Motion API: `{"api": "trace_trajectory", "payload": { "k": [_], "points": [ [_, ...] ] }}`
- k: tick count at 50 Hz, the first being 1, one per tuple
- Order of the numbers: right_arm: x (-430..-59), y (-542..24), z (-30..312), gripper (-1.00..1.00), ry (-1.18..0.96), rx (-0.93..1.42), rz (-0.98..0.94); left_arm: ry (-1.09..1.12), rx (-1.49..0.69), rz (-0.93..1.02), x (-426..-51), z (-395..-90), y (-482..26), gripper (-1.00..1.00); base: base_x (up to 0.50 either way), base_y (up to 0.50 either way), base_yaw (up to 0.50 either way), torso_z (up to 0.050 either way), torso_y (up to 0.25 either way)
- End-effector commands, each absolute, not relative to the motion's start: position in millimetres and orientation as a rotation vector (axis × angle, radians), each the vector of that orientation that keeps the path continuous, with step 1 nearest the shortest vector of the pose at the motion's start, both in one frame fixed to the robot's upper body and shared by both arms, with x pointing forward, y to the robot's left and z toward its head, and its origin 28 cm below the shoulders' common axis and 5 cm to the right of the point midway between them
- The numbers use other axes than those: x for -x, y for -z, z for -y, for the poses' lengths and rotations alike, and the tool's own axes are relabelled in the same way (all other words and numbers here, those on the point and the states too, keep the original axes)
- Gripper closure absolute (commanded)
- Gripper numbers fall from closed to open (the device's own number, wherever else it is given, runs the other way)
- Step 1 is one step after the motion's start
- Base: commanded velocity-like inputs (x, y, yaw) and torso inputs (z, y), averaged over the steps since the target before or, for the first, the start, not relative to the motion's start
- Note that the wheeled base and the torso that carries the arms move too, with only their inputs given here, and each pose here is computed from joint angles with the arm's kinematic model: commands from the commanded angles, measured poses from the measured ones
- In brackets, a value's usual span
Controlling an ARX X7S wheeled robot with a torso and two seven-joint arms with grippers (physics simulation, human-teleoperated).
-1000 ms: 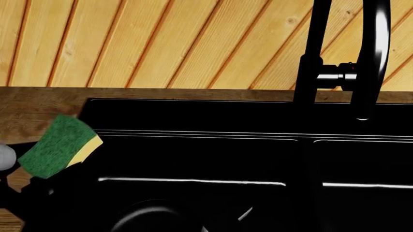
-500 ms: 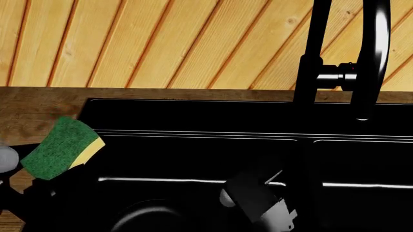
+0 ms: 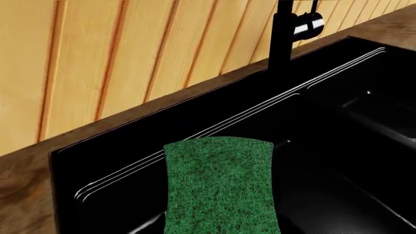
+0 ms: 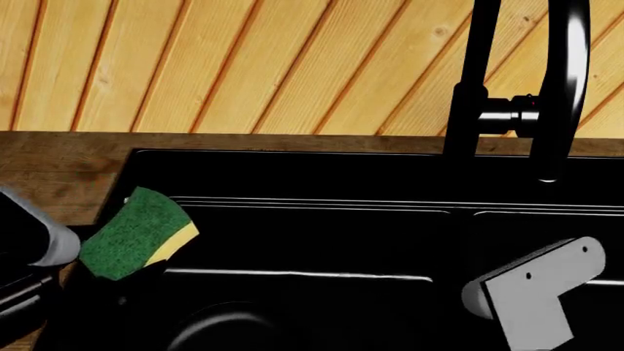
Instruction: Pick the pan and sponge and place them into the sink. Then turn on the water.
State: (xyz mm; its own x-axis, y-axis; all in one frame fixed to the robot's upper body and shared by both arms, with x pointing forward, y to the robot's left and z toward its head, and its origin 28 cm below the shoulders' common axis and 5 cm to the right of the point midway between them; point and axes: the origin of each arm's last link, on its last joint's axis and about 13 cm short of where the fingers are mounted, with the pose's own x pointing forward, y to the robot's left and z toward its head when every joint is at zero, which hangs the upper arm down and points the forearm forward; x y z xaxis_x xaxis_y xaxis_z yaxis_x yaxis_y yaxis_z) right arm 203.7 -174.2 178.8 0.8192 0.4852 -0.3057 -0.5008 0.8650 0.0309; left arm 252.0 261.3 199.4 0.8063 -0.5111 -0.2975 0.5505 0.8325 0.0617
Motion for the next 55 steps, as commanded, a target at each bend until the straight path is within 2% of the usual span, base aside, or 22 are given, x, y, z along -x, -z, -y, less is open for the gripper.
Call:
{"api": "trace_trajectory", "payload": {
  "k": [1, 8, 12, 25, 35, 55],
  "points": [
    [-177.0, -176.7, 195.2, -1.00, -0.412, 0.014, -0.223, 0.604, -0.185, -0.320, -262.1, -246.6, -199.8, 1.00, 0.00, 0.00, 0.00, 0.000, 0.000],
    [-167.4, -187.2, 209.1, -1.00, -0.331, -0.006, -0.169, 0.658, -0.219, -0.353, -278.8, -228.5, -208.1, 1.00, 0.00, 0.00, 0.00, 0.000, 0.001],
    [-162.6, -188.7, 210.2, -1.00, -0.326, -0.002, -0.161, 0.703, -0.261, -0.405, -284.9, -214.1, -194.9, 1.00, 0.00, 0.00, 0.00, 0.000, 0.000],
    [-155.1, -182.7, 213.9, -1.00, -0.311, -0.033, -0.169, 0.751, -0.254, -0.498, -299.0, -196.7, -164.9, 1.00, 0.00, 0.00, 0.00, 0.000, 0.000],
    [-151.2, -180.4, 213.8, -1.00, -0.309, -0.046, -0.173, 0.761, -0.223, -0.565, -302.0, -191.2, -128.8, 1.00, 0.00, 0.00, 0.00, 0.000, 0.000],
    [-155.4, -171.1, 214.6, -1.00, -0.307, -0.065, -0.196, 0.753, -0.225, -0.656, -295.5, -195.7, -102.5, 1.00, 0.00, 0.00, 0.00, 0.000, 0.000]
  ]
}}
